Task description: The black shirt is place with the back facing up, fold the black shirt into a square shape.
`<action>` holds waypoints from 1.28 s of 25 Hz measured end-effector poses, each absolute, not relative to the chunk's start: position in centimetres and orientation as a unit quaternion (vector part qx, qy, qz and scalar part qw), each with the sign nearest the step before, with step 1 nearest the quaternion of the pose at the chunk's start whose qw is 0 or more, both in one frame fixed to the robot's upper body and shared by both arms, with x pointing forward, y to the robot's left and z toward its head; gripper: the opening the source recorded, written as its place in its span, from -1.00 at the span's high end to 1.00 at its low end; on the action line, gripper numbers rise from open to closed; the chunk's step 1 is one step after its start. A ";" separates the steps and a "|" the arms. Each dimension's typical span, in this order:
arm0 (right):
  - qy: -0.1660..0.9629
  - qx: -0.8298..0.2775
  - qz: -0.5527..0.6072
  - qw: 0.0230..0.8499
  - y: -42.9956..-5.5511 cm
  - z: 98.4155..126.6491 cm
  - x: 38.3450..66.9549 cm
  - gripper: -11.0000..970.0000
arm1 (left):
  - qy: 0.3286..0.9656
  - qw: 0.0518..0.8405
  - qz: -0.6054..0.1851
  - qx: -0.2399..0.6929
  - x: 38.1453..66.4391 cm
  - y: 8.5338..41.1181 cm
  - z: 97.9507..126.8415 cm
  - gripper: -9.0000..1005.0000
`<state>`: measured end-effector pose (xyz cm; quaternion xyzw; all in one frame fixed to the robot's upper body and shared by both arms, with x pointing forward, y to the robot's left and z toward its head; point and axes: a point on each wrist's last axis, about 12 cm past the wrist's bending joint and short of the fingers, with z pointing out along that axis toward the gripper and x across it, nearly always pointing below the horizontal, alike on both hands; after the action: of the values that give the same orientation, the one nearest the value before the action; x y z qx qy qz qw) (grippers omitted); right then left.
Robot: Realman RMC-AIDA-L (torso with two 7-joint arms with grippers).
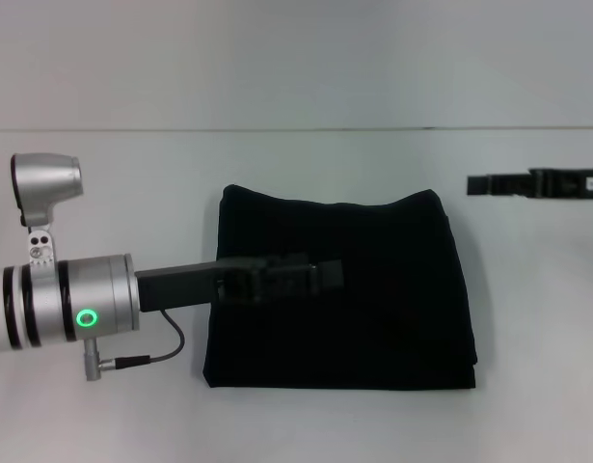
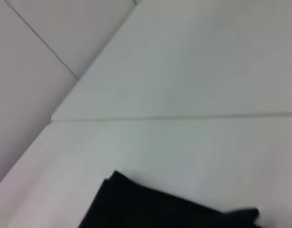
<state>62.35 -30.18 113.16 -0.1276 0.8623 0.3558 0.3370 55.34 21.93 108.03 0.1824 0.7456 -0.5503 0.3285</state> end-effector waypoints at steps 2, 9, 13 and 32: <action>0.858 -0.138 0.357 0.343 -29.0 113.3 63.0 -0.44 | 0.748 0.330 -0.547 0.182 55.2 22.2 107.9 -0.89; 0.845 -0.206 0.343 0.354 -23.9 111.7 64.0 -0.05 | 0.750 0.334 -0.541 0.182 55.2 22.7 107.9 -0.89; 0.849 -0.237 0.319 0.347 -21.9 110.0 63.8 0.23 | 0.752 0.333 -0.539 0.181 55.2 22.7 107.8 -0.89; 0.847 -0.275 0.243 0.383 -20.6 107.9 63.8 0.92 | 0.762 0.328 -0.532 0.169 55.1 22.8 107.3 -0.89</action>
<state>63.79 -20.63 107.93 -0.2755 0.8474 0.2431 0.3833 55.11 22.82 107.27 0.1687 0.7623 -0.5316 0.3285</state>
